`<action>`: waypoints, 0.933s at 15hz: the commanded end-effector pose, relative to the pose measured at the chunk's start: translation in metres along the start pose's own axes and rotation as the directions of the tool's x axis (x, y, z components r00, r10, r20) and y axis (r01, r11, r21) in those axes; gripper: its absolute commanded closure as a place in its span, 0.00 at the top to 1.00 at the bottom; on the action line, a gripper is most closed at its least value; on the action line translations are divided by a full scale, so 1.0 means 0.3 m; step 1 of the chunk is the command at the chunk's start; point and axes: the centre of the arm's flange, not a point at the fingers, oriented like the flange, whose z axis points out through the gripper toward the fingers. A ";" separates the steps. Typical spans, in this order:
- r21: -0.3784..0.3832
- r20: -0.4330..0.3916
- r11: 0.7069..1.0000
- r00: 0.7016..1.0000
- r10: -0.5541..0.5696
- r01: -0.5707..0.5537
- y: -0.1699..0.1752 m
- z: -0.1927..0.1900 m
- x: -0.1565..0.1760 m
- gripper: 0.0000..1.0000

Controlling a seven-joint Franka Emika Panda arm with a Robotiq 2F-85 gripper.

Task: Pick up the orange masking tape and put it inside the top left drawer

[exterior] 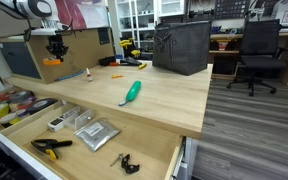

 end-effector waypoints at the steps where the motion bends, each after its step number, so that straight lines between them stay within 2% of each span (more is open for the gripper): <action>1: 0.003 0.001 0.998 0.998 -0.070 0.070 -0.067 -0.081 -0.112 0.04; 5: -0.055 -0.014 0.985 0.986 -0.163 0.162 -0.122 -0.064 -0.178 0.04; 14: -0.083 -0.130 0.970 0.963 -0.237 0.228 -0.262 -0.118 -0.312 0.04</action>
